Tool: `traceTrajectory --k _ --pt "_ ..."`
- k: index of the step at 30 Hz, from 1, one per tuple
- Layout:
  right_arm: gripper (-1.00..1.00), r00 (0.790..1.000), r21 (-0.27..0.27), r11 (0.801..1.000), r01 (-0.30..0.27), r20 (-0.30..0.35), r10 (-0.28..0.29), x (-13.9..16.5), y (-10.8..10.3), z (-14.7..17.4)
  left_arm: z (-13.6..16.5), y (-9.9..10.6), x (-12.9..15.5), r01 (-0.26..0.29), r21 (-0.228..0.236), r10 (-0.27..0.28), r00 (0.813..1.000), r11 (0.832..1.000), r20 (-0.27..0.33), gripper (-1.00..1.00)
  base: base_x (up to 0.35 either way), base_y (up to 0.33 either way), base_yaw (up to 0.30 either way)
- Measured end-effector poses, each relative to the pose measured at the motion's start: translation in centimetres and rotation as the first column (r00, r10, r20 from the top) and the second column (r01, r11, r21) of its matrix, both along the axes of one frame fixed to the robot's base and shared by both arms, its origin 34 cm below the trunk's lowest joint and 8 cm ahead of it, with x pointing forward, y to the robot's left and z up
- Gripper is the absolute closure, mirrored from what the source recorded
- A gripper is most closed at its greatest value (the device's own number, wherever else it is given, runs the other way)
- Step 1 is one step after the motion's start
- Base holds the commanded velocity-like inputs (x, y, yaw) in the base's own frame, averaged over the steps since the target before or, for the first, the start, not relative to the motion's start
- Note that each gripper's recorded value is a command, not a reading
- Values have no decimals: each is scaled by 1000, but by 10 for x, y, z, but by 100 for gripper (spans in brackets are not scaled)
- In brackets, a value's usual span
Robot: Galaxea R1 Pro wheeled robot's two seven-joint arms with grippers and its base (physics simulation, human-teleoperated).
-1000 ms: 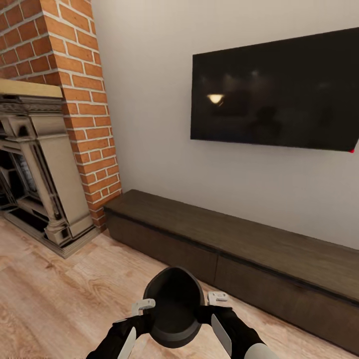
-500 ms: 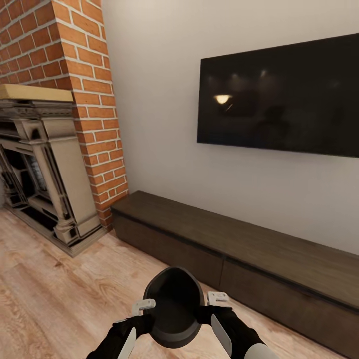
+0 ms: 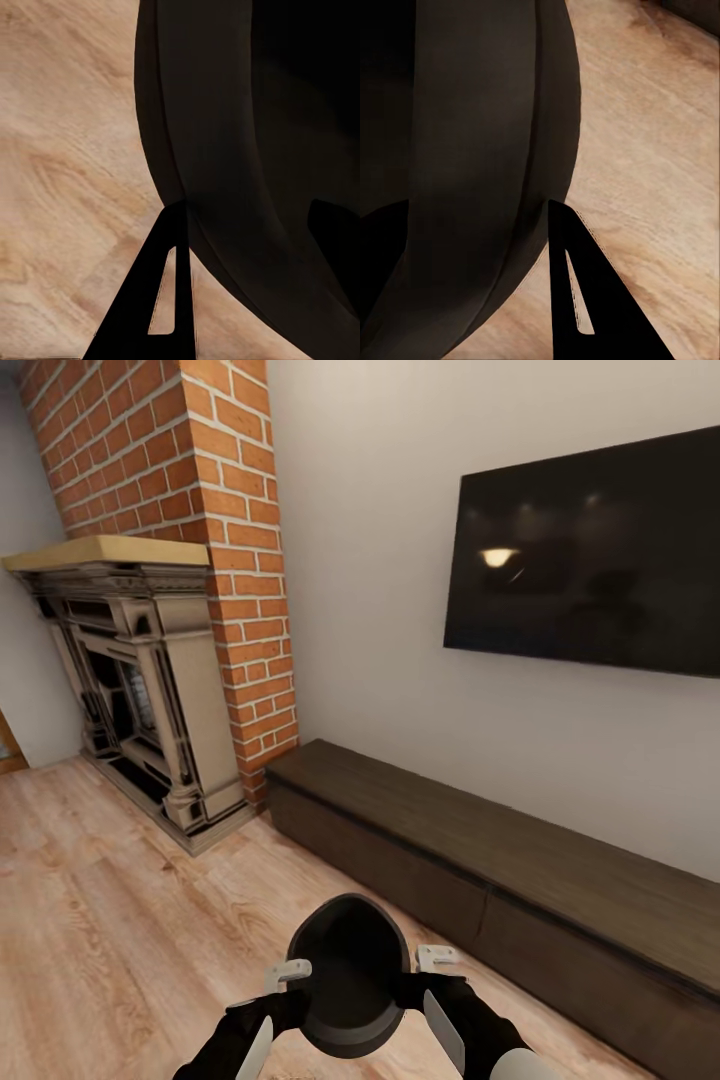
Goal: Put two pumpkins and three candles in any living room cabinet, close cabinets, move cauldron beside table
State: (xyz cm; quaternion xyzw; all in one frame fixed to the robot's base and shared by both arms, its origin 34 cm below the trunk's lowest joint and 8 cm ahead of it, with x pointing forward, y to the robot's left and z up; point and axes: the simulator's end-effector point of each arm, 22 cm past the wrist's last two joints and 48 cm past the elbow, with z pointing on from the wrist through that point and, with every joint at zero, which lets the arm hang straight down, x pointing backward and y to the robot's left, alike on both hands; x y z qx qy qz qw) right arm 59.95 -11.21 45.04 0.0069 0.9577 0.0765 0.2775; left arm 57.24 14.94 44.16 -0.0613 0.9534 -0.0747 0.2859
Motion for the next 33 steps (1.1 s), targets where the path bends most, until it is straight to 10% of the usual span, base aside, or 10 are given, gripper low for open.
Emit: traceTrajectory --k 33 --pt "100 1000 0 1000 0 0 0 0 0 0 0 0 0 0 0 0 1000 1000 0 100 0 0 290"
